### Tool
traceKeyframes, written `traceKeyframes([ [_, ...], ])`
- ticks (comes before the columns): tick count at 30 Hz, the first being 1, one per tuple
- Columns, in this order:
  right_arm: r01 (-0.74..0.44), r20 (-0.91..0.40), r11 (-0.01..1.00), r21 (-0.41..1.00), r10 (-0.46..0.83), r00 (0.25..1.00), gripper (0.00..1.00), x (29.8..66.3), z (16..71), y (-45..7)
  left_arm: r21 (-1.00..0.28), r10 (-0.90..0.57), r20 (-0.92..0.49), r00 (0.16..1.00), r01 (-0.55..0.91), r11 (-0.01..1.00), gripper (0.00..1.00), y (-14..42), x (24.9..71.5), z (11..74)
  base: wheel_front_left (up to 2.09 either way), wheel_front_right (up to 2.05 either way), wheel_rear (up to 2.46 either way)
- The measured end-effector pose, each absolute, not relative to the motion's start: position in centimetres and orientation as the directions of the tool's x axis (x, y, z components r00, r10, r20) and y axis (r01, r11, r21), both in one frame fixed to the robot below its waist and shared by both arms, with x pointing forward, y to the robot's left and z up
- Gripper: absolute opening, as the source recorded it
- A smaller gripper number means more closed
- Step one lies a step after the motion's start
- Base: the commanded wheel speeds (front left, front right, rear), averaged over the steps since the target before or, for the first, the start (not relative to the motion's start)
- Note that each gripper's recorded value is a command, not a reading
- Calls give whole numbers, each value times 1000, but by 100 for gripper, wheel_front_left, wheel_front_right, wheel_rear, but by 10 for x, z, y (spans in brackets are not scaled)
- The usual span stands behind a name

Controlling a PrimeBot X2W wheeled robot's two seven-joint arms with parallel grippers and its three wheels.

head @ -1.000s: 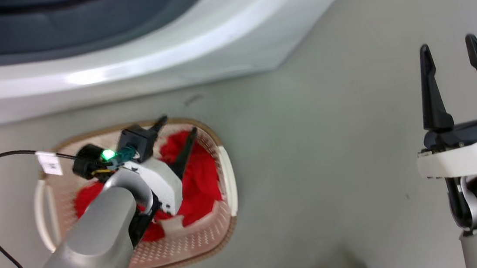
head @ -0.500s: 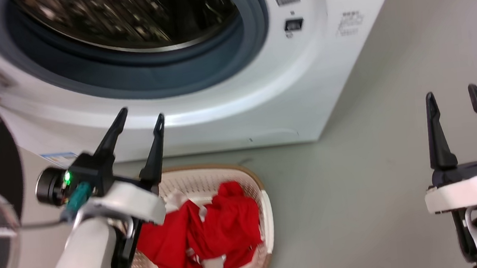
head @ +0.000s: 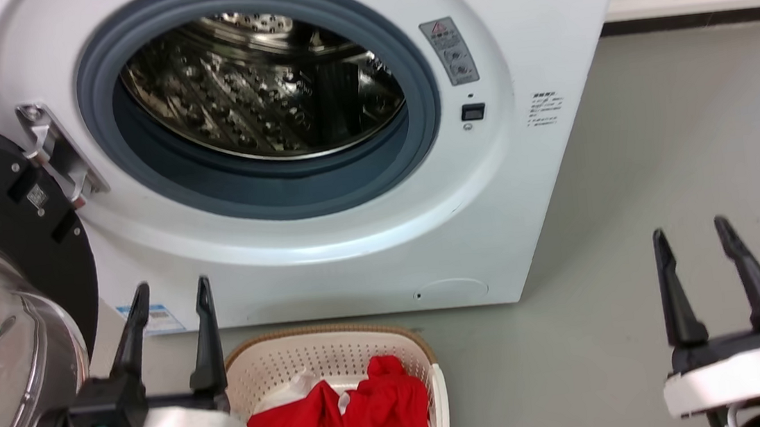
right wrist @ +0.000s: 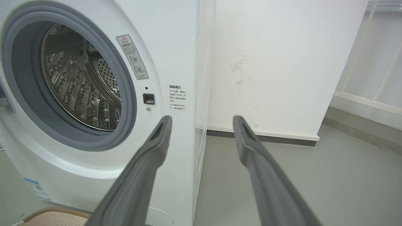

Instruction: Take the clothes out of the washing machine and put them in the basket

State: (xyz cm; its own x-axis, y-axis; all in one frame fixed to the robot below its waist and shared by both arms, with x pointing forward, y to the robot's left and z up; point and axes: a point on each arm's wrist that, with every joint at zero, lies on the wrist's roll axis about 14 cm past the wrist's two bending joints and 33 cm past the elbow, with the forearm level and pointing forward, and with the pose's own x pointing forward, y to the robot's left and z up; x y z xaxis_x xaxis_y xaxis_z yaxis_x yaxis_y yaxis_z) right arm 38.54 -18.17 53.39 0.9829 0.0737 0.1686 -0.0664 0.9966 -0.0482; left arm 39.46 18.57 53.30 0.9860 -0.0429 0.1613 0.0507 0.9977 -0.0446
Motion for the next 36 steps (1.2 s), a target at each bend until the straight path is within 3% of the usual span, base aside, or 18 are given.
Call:
traceKeyframes([
  [13, -52, 179, 998, -27, 56, 982, 100, 350, 538, -186, -50, -9, 121, 993, 16, 999, 100, 185, 357, 518, 0, 0, 0],
  [36, -57, 177, 998, -29, 61, 982, 100, 349, 537, -184, -13, -17, 115, 993, 19, 1000, 100, 185, 356, 516, 0, 0, 0],
])
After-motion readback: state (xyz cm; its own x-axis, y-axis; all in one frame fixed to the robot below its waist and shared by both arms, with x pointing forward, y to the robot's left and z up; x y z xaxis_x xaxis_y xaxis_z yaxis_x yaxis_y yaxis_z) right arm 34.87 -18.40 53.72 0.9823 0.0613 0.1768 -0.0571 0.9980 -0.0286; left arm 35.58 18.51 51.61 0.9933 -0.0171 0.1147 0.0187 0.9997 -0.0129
